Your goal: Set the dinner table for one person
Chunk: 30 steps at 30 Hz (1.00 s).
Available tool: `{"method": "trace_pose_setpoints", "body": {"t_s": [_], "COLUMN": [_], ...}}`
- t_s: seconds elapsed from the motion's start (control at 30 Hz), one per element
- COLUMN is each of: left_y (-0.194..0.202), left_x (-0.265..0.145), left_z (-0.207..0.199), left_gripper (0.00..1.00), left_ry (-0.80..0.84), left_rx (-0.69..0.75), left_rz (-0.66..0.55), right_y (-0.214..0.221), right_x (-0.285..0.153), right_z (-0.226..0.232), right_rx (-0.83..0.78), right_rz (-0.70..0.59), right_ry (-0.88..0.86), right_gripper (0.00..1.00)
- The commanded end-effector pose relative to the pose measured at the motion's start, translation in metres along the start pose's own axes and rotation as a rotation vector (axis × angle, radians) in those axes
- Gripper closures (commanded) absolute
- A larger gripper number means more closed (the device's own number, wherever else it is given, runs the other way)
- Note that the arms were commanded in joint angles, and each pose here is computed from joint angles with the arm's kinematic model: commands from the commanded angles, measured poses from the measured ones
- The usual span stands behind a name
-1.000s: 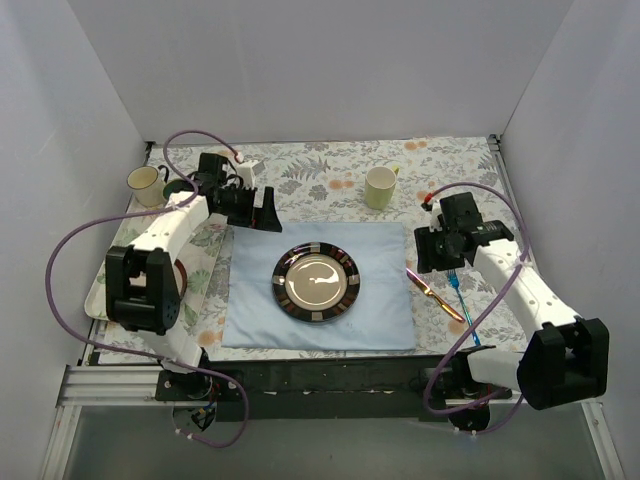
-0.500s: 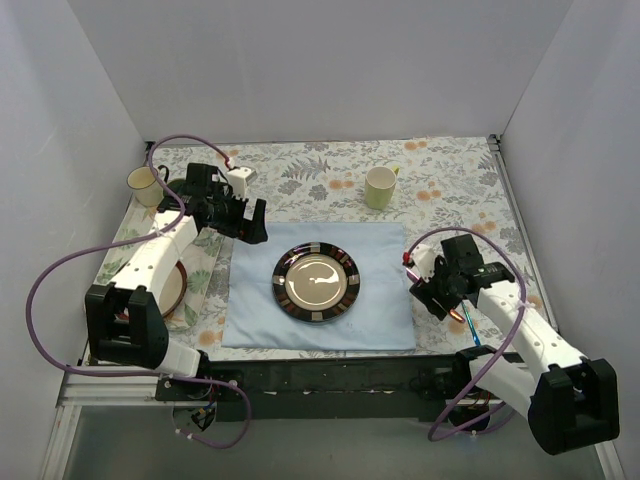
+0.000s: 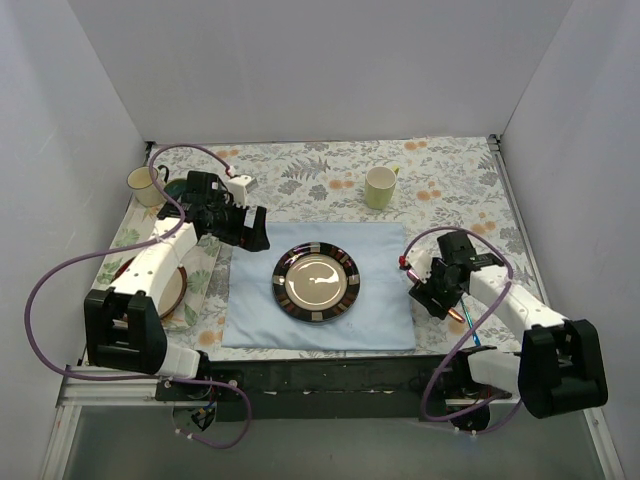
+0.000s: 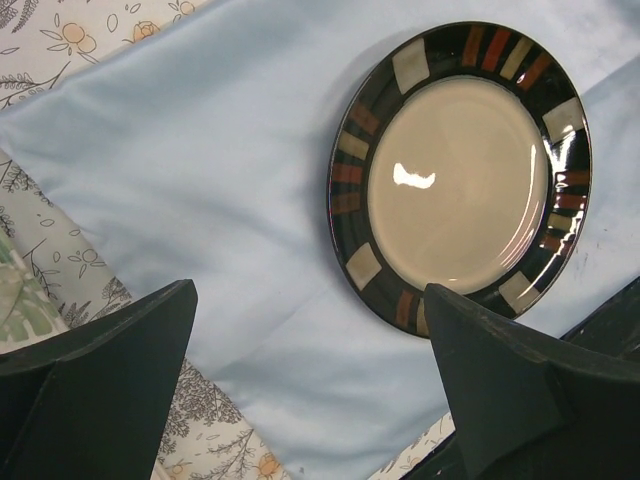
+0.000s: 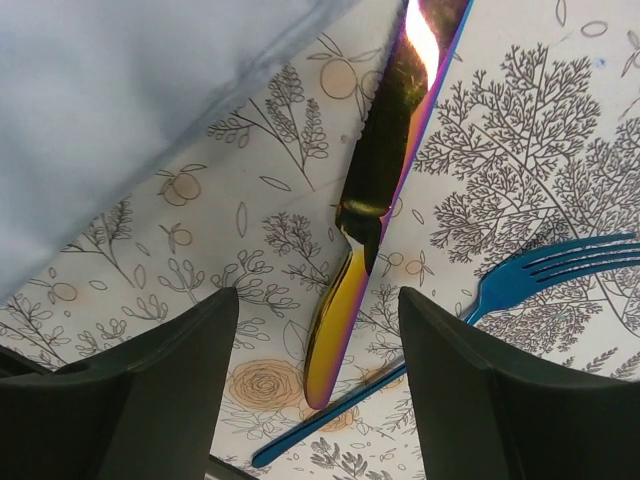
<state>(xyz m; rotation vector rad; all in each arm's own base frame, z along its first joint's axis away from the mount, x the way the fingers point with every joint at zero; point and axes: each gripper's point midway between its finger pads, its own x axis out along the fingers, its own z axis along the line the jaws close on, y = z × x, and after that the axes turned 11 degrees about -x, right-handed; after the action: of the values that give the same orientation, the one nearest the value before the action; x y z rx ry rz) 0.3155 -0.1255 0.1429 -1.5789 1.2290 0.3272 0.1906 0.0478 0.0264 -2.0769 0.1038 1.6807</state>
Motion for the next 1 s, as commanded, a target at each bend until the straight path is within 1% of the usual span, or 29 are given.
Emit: {"method": "trace_pose_setpoints", "body": {"t_s": [0.0,0.1,0.2,0.23,0.27,0.33,0.4,0.43,0.5,0.53,0.6,0.63,0.8,0.87,0.97], "left_y": [-0.011,-0.009,-0.009,-0.008,-0.009,-0.009,-0.006,-0.007,-0.006,-0.006,-0.004,-0.005,-0.005,-0.005,-0.006], "left_x": [-0.012,-0.014,-0.014,-0.013,-0.013,-0.013,-0.012,-0.012,-0.010,-0.011,-0.011,-0.011,-0.011,-0.010,-0.011], "left_z": [-0.011,-0.012,-0.013,-0.013,-0.012,-0.009,-0.009,-0.009,-0.008,-0.008,-0.010,-0.011,-0.010,-0.010,-0.009], "left_gripper": [0.02,0.02,0.02,0.02,0.02,0.02,0.02,0.02,0.02,0.02,0.02,0.02,0.02,0.02,0.02], "left_ry": [0.024,0.028,0.033,0.031,0.028,0.015,0.014,0.017,0.017,0.017,0.026,0.034,0.030,0.028,0.027], "left_rx": [0.028,0.032,0.034,0.033,0.034,0.032,0.030,0.031,0.027,0.030,0.030,0.031,0.031,0.027,0.029], "left_rz": [-0.071,-0.072,-0.072,-0.070,-0.073,-0.073,-0.066,-0.066,-0.060,-0.060,-0.056,-0.054,-0.057,-0.051,-0.054], "right_y": [0.009,0.023,0.027,0.027,0.026,0.022,0.025,0.028,0.024,0.021,0.021,0.023,0.013,0.014,0.008], "right_x": [0.008,0.012,0.020,0.022,0.025,0.023,0.020,0.019,0.019,0.019,0.018,0.016,0.003,-0.005,-0.013], "right_z": [-0.012,-0.011,-0.001,0.002,0.001,-0.008,-0.015,-0.016,-0.020,-0.018,-0.017,-0.019,-0.035,-0.045,-0.062], "right_rx": [0.003,0.018,0.029,0.030,0.034,0.048,0.044,0.045,0.049,0.053,0.049,0.049,0.092,0.115,0.187], "right_rz": [0.059,0.112,0.104,0.102,0.095,0.084,0.109,0.126,0.101,0.085,0.079,0.087,0.052,0.070,0.054], "right_ry": [-0.027,-0.038,-0.091,-0.100,-0.094,-0.052,-0.021,-0.010,0.011,0.005,0.012,0.025,0.119,0.173,0.263], "right_gripper": [0.27,0.27,0.29,0.34,0.42,0.63,0.67,0.72,0.80,0.85,0.91,0.99,0.99,0.99,0.99]}}
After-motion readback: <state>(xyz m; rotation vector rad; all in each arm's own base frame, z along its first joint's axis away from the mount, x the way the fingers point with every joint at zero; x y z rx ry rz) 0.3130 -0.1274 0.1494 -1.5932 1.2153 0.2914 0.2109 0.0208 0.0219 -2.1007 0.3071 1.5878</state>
